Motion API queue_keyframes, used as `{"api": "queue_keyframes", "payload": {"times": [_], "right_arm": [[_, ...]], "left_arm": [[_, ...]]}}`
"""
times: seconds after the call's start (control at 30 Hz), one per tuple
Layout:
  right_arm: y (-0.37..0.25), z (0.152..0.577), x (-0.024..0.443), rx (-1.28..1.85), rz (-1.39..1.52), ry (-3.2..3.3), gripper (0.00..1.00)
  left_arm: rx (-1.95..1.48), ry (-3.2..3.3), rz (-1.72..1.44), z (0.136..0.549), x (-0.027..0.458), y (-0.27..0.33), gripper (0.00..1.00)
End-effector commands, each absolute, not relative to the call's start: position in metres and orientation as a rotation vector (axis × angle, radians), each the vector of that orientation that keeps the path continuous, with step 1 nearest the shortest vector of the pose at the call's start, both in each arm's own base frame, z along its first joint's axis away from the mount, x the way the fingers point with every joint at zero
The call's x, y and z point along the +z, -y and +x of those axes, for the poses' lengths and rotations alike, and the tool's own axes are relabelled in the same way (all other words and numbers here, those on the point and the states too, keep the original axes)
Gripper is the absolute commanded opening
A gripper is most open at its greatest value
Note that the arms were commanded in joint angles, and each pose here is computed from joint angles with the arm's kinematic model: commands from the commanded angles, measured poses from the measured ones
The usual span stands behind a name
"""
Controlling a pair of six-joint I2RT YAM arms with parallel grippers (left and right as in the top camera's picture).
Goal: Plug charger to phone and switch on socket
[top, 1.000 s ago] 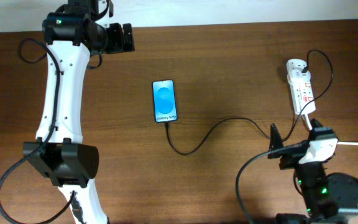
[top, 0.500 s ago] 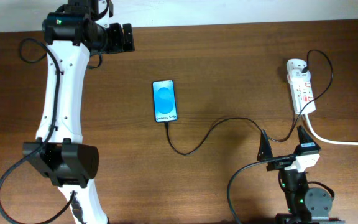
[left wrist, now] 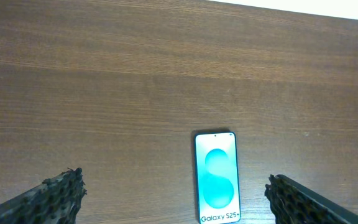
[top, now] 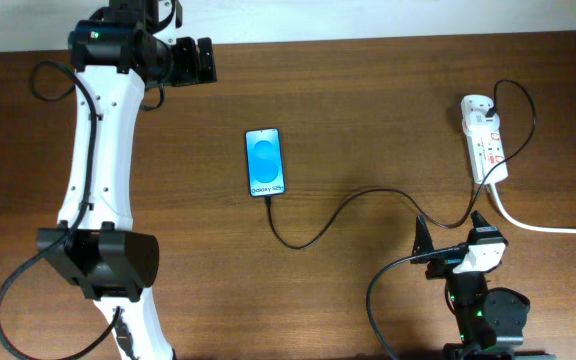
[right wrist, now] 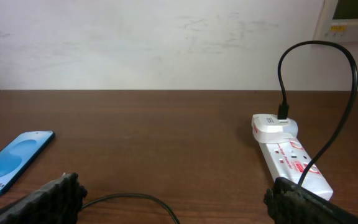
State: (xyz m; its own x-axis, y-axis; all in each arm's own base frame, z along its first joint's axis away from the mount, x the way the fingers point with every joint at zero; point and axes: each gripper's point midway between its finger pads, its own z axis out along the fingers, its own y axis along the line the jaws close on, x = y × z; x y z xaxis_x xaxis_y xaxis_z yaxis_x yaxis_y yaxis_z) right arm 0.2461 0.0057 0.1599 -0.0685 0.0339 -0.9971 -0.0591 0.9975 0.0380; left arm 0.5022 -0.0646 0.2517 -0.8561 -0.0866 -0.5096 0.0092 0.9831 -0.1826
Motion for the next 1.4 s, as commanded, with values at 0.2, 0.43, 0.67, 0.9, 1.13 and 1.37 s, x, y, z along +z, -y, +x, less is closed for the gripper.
{"api": "queue_keyframes", "payload": {"times": [0.2, 0.43, 0.67, 0.9, 1.13, 1.37], "right_arm": [[-0.004, 0.246, 0.157, 0.071, -0.007, -1.643, 0.98], [-0.004, 0.246, 0.157, 0.071, -0.007, -1.642, 0.98], [-0.004, 0.246, 0.157, 0.071, -0.007, -1.642, 0.98], [-0.004, 0.246, 0.157, 0.071, -0.007, -1.642, 0.98], [-0.004, 0.246, 0.157, 0.071, -0.007, -1.643, 0.98], [-0.004, 0.246, 0.157, 0.071, -0.007, -1.642, 0.98]], "left_arm": [[-0.232, -2.586, -0.055, 0.503, 0.252, 0.063, 1.00], [-0.232, -2.586, -0.055, 0.503, 0.252, 0.063, 0.99], [-0.230, -2.599, -0.056, 0.500, 0.251, 0.063, 0.99], [-0.228, -2.645, -0.058, 0.484, 0.243, 0.063, 0.99], [-0.220, -2.530, 0.086, 0.450, 0.229, 0.063, 0.99], [-0.231, -2.287, 0.570, 0.377, 0.194, 0.081, 0.99]]}}
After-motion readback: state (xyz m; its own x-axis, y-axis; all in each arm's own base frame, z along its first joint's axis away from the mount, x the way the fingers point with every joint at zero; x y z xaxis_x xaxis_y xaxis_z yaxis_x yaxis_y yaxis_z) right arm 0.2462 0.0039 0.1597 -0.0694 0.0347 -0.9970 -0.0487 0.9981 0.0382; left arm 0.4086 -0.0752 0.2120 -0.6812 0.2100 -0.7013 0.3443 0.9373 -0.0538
